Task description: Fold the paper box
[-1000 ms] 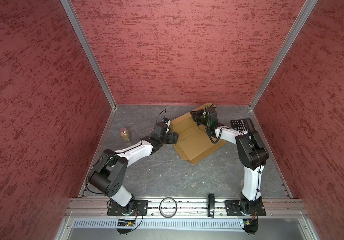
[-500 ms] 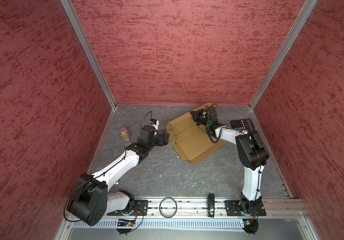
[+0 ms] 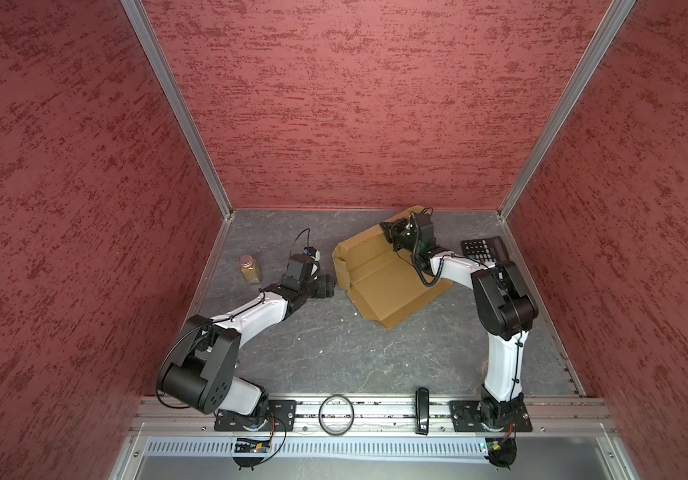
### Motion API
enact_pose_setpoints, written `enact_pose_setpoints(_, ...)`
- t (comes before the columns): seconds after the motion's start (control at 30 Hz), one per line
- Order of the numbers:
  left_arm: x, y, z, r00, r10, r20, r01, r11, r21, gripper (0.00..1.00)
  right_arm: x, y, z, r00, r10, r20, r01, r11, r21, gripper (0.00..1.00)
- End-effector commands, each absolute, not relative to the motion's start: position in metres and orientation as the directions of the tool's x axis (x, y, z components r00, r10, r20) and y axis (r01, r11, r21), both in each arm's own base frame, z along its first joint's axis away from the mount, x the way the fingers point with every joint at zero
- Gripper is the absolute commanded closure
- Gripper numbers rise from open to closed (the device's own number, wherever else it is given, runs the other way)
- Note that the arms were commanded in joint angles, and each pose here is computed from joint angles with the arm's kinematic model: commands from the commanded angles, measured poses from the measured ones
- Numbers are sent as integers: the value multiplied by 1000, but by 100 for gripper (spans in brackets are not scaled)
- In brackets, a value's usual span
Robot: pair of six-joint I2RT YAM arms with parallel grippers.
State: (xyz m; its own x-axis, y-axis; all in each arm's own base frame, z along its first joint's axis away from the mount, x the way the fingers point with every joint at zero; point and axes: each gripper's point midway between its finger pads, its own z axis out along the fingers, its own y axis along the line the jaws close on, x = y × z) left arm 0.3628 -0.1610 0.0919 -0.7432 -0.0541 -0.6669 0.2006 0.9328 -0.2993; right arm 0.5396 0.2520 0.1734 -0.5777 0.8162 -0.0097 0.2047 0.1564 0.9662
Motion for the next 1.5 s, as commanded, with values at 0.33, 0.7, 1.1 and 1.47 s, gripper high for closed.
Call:
enact_pose_setpoints(0.33,390,-195,111,-675,-30,-737,324,886,-333,20,535,248,165,-563,827,4,266,176,948,98)
enact_pose_setpoints(0.7,401,-208,113,-663,-20,-749,344,880,-329,22,534,248,165,-561,828,5,267,175,948,98)
enact_pose_setpoints(1.1,403,-231,110,-672,0,-741,361,873,-327,26,533,248,162,-560,828,14,272,168,948,98)
enact_pose_setpoints(1.47,405,-236,105,-680,0,-734,342,884,-317,34,531,247,157,-559,829,21,276,162,948,99)
